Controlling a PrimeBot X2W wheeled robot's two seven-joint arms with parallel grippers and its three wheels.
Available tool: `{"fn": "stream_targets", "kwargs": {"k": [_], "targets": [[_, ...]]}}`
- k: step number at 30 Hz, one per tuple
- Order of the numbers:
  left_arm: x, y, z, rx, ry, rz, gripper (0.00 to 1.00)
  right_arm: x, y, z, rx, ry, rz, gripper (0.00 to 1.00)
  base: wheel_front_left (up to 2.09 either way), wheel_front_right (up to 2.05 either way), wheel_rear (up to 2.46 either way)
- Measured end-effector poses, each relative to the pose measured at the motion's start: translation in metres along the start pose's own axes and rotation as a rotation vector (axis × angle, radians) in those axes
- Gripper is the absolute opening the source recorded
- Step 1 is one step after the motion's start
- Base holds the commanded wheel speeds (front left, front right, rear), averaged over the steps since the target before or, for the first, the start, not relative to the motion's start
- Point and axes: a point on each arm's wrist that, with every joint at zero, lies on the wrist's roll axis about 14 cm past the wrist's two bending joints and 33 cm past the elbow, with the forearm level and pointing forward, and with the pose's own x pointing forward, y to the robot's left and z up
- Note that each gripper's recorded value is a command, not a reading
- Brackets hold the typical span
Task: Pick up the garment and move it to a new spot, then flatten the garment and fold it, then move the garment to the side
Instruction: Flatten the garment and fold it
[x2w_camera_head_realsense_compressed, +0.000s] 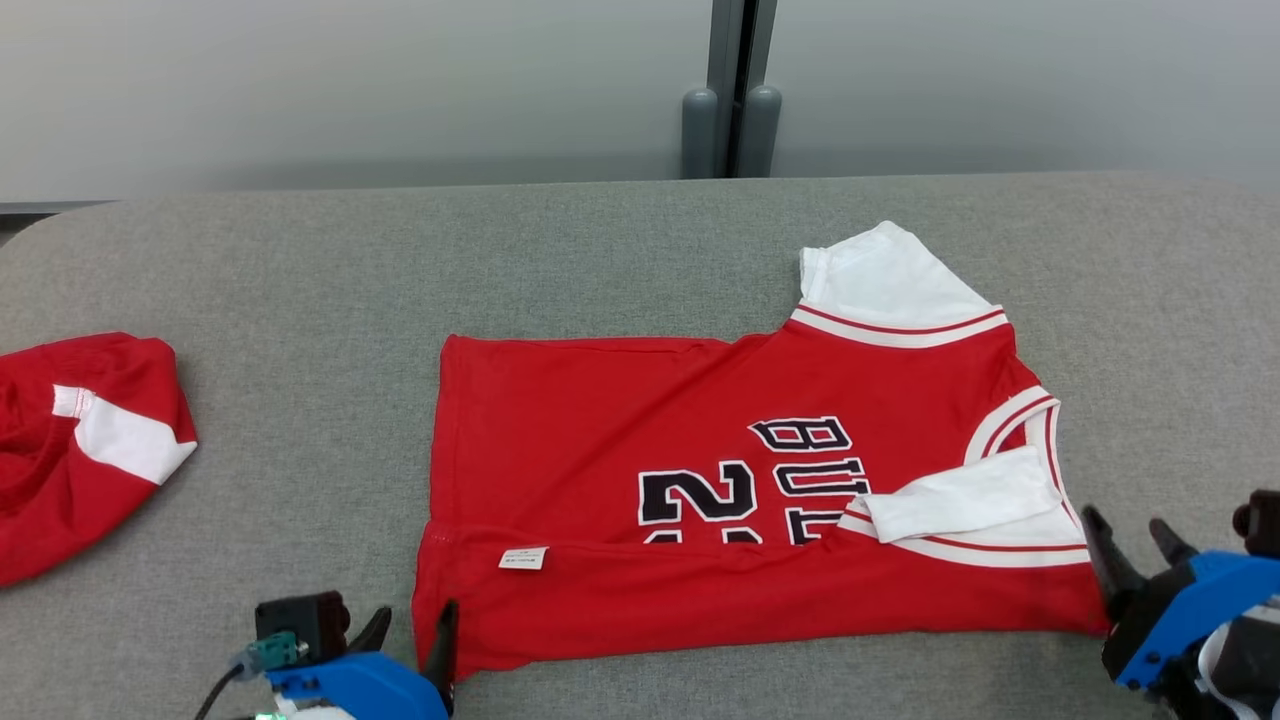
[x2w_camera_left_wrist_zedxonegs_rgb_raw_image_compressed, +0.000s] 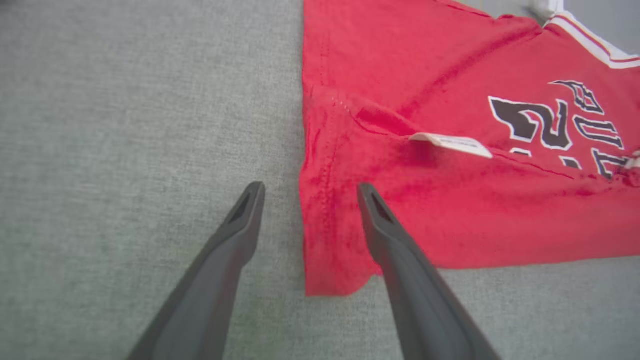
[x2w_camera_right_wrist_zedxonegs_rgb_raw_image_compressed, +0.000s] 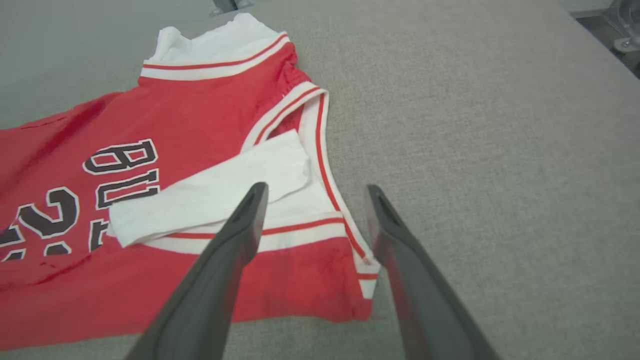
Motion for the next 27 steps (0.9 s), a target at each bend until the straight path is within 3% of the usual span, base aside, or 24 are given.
{"fn": "stream_targets", "kwargs": {"k": [9, 14, 22, 27], "targets": [[0.026, -0.006, 0.087, 0.137, -0.077, -0.106, 1.00, 0.010, 0.055, 0.095, -0.169, -0.144, 0.107, 1.00, 0.00, 0.00, 0.00], [0.060, -0.024, 0.137, 0.195, -0.053, -0.210, 1.00, 0.038, 0.082, 0.125, -0.211, -0.144, 0.191, 1.00, 0.00, 0.00, 0.00], [0.121, -0.021, 0.157, 0.236, 0.115, -0.259, 1.00, 0.098, 0.101, 0.137, -0.233, -0.081, 0.241, 1.00, 0.00, 0.00, 0.00], [0.146, -0.009, 0.142, 0.259, 0.247, -0.237, 1.00, 0.129, 0.103, 0.137, -0.247, -0.062, 0.243, 1.00, 0.00, 0.00, 0.00]]}}
